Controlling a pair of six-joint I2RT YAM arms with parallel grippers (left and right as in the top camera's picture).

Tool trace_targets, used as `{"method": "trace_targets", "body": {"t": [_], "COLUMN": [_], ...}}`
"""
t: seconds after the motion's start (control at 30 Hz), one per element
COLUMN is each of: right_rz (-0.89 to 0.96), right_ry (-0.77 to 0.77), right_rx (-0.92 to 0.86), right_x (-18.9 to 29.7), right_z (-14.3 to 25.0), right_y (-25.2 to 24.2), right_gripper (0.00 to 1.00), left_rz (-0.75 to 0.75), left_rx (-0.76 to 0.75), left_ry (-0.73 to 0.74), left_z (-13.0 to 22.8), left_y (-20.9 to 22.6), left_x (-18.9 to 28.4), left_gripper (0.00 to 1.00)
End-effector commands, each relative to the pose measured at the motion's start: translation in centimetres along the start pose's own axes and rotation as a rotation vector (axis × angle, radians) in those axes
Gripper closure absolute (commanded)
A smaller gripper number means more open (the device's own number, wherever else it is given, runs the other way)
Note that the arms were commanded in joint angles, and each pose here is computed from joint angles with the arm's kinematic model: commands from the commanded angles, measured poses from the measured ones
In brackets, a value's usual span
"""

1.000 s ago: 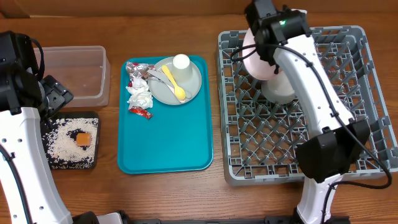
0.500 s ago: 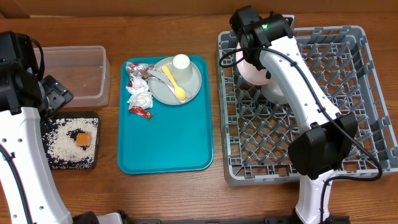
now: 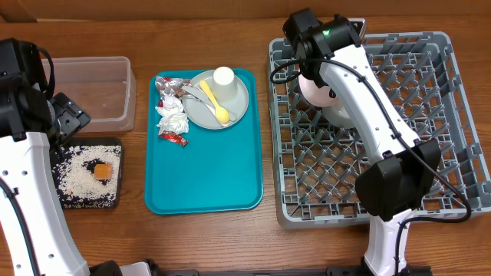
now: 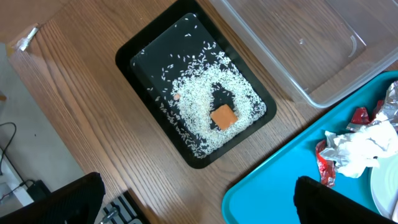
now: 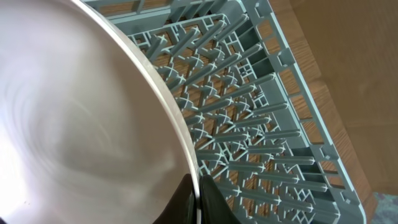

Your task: Sort waste into correct bins and load items into the dishwasher rack

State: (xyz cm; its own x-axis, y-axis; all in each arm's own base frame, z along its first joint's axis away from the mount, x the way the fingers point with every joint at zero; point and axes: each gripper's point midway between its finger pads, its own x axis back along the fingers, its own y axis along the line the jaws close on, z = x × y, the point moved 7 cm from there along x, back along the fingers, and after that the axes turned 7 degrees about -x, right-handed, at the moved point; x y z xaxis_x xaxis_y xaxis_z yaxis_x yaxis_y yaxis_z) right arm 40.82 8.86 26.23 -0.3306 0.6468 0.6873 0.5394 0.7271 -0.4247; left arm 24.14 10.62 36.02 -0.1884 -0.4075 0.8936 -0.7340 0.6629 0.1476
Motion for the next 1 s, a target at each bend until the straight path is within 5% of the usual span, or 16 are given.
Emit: {"method": "trace_targets", "body": {"t": [0.0, 0.13, 0.3, 0.37, 0.67, 0.97], "right_rz": [-0.011, -0.054, -0.073, -0.081, -0.37, -0.73], "right_ry": [-0.03, -0.038, -0.05, -0.04, 0.192, 0.264], "right_rx": [0.003, 0.032, 0.041, 0.043, -0.096, -0.324], "right_x": [1.0, 2.4, 3.1, 3.2, 5.0, 6.6], "right_z": [0.4, 1.4, 1.7, 1.8, -0.8, -7.3], "right_y": [0.9, 2.1, 2.8, 2.8, 0.8, -7.6], "right_gripper": [0.96, 0.87, 0.15, 0.04, 0.0, 0.0], "left_rz": [-0.014, -0.014, -0.014, -0.014, -0.014, -0.014], "left_rx": [0.022, 0.022, 0.022, 0.022, 0.022, 0.022], "left_ry": [-0.022, -0.021, -0.021, -0.022, -0.022, -0.021], "left_z": [-0.3, -0.3, -0.3, -0.3, -0.3, -0.3], "left_y": [0.3, 0.3, 0.3, 0.3, 0.3, 0.3], "left_x": [0.2, 0.2, 0.2, 0.2, 0.2, 0.2], "left_gripper": [0.0, 0.0, 0.0, 0.0, 0.0, 0.0]}}
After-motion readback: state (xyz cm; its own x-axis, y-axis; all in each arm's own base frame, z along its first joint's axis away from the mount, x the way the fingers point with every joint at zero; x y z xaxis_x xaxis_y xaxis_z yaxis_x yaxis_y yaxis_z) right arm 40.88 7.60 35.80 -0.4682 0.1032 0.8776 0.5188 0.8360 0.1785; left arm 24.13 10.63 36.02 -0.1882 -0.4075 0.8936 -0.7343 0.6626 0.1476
